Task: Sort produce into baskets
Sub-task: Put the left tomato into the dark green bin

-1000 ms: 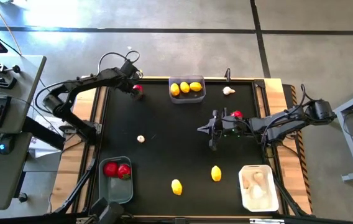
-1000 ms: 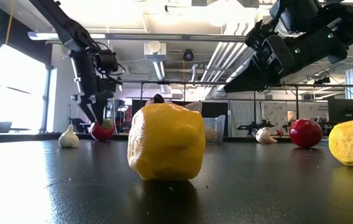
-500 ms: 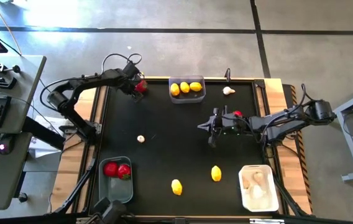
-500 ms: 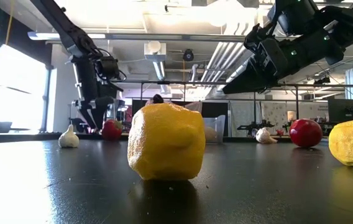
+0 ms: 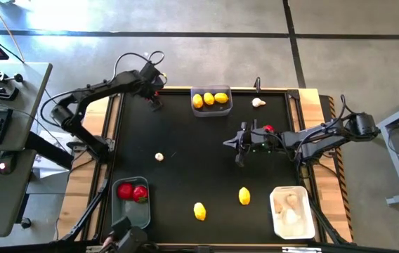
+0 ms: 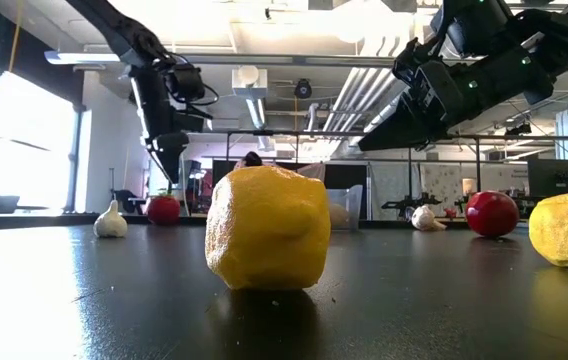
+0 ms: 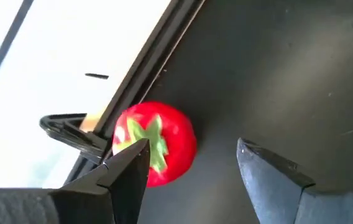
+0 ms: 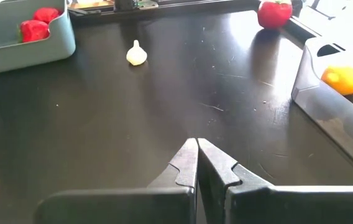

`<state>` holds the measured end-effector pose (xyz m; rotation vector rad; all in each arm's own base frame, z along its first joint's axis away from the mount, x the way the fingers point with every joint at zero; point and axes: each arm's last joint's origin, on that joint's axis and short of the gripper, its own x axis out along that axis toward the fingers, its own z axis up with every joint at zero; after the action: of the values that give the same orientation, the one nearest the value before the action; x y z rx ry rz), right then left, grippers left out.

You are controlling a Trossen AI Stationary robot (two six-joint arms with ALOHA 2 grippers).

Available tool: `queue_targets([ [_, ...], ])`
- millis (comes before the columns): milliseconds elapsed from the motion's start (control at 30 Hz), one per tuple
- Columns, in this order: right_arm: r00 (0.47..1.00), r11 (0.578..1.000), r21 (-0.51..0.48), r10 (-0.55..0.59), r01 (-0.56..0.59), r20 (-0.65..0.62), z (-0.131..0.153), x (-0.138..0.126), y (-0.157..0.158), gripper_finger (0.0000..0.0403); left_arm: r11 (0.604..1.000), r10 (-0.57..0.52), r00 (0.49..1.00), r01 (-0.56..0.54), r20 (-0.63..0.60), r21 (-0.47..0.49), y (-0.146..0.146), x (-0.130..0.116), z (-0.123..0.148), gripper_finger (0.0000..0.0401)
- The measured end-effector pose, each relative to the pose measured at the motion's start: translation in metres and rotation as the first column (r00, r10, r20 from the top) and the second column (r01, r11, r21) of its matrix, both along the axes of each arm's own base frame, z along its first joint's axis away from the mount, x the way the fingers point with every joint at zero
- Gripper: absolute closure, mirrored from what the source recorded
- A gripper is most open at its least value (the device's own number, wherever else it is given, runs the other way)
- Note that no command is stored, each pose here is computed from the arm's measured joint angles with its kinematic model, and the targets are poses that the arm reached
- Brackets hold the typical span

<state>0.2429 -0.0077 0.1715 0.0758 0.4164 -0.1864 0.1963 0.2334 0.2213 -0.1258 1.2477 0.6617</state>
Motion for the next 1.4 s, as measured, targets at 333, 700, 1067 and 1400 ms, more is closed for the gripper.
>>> queue_targets([
  [333, 1.000, 1.000, 0.002, 0.003, -0.003, 0.000, 0.000, 0.000, 0.000, 0.0403, 0.999, 0.041, 0.991, -0.044, -0.129, -0.020, 0.027, 0.007, -0.018, 0.0172],
  [700, 1.000, 1.000, 0.002, 0.003, -0.003, 0.000, 0.000, 0.000, 0.000, 0.0403, 0.995, 0.077, 0.984, -0.086, -0.160, -0.050, 0.039, 0.002, -0.031, 0.0209],
  [1067, 1.000, 1.000, 0.001, 0.002, -0.002, 0.000, 0.000, 0.000, 0.000, 0.0402, 0.993, 0.073, 0.981, -0.089, -0.182, -0.080, 0.037, 0.000, -0.037, 0.0358],
  [1400, 1.000, 1.000, 0.001, 0.001, -0.001, 0.000, 0.000, 0.000, 0.000, 0.0402, 0.995, 0.067, 0.983, -0.079, -0.173, -0.060, 0.038, 0.001, -0.034, 0.0400],
])
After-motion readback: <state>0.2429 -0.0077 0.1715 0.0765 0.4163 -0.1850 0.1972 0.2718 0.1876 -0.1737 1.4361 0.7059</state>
